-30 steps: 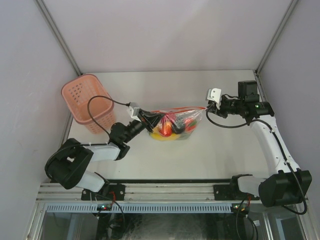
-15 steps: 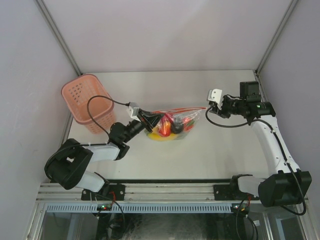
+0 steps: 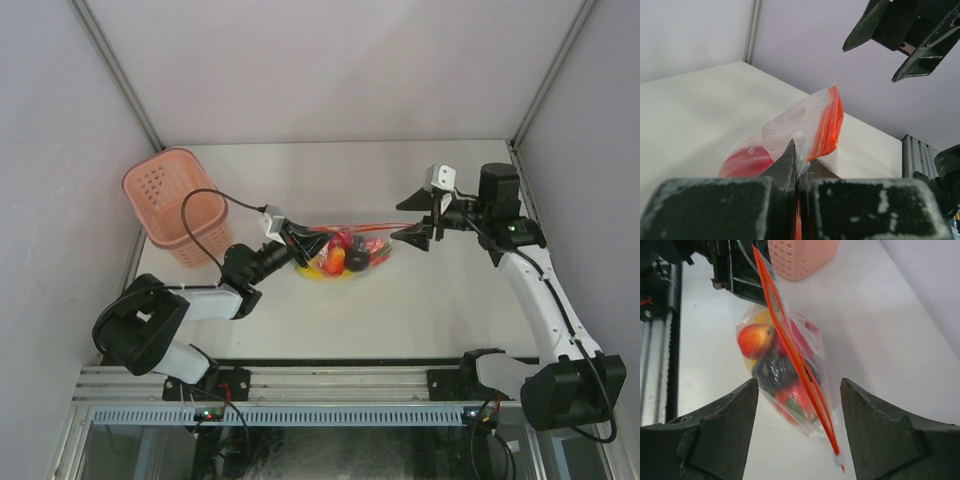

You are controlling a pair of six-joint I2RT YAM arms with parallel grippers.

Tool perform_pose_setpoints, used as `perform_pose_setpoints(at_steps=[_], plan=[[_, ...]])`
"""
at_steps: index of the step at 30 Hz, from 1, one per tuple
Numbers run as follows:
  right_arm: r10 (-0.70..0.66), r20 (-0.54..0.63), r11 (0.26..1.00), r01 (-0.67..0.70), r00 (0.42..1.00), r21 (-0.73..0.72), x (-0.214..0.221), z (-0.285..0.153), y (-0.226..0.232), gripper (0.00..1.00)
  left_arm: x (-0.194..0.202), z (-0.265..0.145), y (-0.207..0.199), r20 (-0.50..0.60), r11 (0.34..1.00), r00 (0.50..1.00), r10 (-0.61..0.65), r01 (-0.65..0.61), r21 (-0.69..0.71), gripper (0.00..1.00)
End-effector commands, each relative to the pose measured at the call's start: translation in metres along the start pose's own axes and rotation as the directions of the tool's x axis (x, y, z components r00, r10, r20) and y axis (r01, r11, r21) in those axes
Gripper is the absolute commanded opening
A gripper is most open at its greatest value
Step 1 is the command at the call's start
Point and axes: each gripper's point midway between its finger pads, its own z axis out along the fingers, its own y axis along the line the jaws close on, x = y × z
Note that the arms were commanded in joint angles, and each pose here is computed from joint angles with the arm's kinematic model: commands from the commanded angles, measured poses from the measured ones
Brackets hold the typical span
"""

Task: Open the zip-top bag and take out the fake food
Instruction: Unzip the zipper food storage bag at the center of the board, then open the zipper of the food storage bag at the center of the board.

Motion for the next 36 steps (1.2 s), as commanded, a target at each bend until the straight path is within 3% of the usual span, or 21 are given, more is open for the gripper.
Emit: perform_pose_setpoints(at_steps=[1,12,36], plan=[[0.060,0.059,0.998,-0.058,0.996,-0.029,-0.021,0.022,0.003,0.66,-0.035,0.020,-0.023,0.102,0.995,0.995,0.017,-0.027,0.094,0.00],[0.103,-0.015,0.994,-0.102,0.995,0.049,-0.001,0.051,-0.007,0.58,-0.032,0.028,-0.028,0.091,0.993,0.996,-0.006,-0.005,0.118,0.00],[0.105,-0.084,0.986,-0.093,0.991,0.138,0.021,0.055,-0.025,0.45,-0.032,0.031,-0.035,0.085,0.990,0.996,-0.021,0.008,0.144,0.00]])
